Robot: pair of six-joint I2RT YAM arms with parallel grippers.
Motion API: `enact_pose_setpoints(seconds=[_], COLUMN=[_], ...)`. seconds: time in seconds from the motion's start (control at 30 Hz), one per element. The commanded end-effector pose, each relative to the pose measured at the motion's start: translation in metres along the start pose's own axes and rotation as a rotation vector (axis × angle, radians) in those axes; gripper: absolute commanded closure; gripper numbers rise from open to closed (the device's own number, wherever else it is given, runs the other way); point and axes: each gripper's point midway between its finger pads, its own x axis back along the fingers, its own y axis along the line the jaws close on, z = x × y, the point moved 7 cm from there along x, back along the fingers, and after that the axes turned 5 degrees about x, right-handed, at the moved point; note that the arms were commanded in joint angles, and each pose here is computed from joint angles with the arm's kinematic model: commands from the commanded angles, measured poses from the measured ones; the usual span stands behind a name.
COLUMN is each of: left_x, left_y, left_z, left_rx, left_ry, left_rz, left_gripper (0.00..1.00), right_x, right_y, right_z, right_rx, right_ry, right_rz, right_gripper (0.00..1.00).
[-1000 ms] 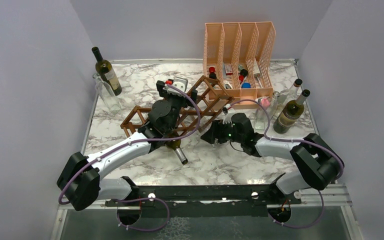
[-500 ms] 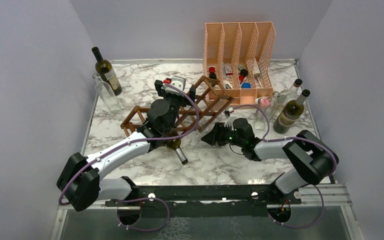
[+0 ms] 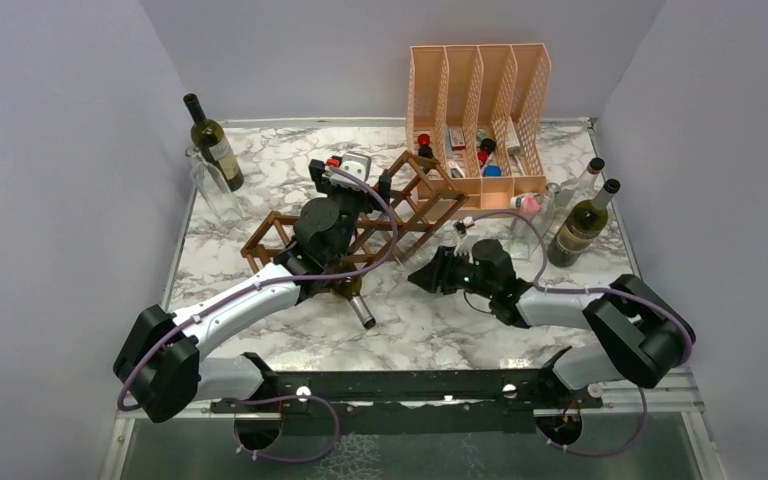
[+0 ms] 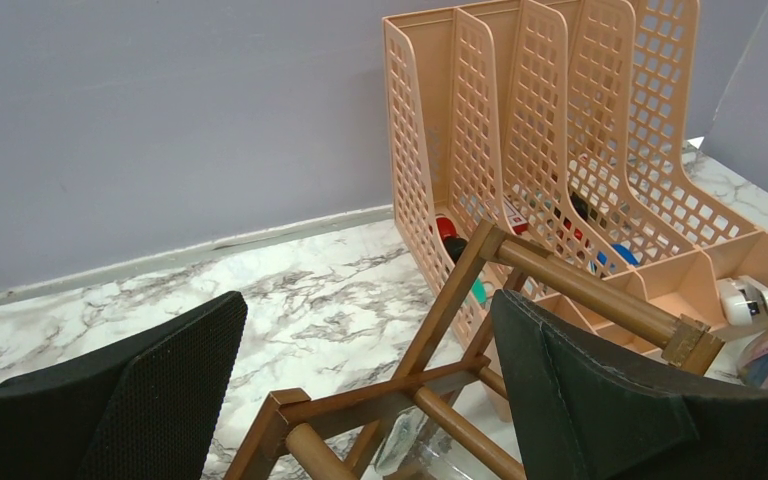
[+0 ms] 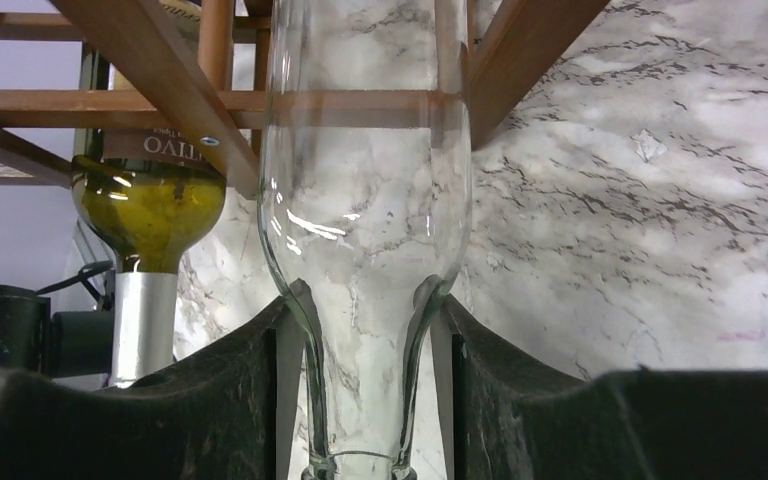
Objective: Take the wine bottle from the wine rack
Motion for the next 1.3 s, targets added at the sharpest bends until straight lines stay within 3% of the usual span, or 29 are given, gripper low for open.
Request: enact_pose_setpoints(seconds=[0.0, 0.57, 0.8, 1.03, 1.27], left_x=[-0.002, -0.003, -0.001, 0.009, 0.04], left_y=[0.0, -0.001, -0.007, -0.032, -0.084], left_z=[-0.022, -0.021, -0.029, -0.057, -0.069], left_rx=[0.043, 0.055, 0.069, 0.012, -0.028], left_ry=[-0.058, -0.055, -0.065, -0.15, -0.222], left_rz=[0.012, 0.02, 0.078, 0.363, 0.9], left_gripper=[0.01, 0.01, 0.02, 0.02, 0.03], right_x=[0.013, 0.1, 0.132, 0.164, 0.205], right_y=[0.0, 0.013, 0.026, 0.055, 0.071], right_z=[0.0, 0.008, -0.005, -0.039, -0.068], right_rx=[0.038, 0.034, -0.001, -0.013, 0.003], right_ry=[-0.018, 0.049, 0.094, 0.051, 0.049], right_rz=[0.036, 0.152, 0.246, 0.265, 0.403], right_gripper=[0.73, 0.98, 0.99, 0.99, 0.99])
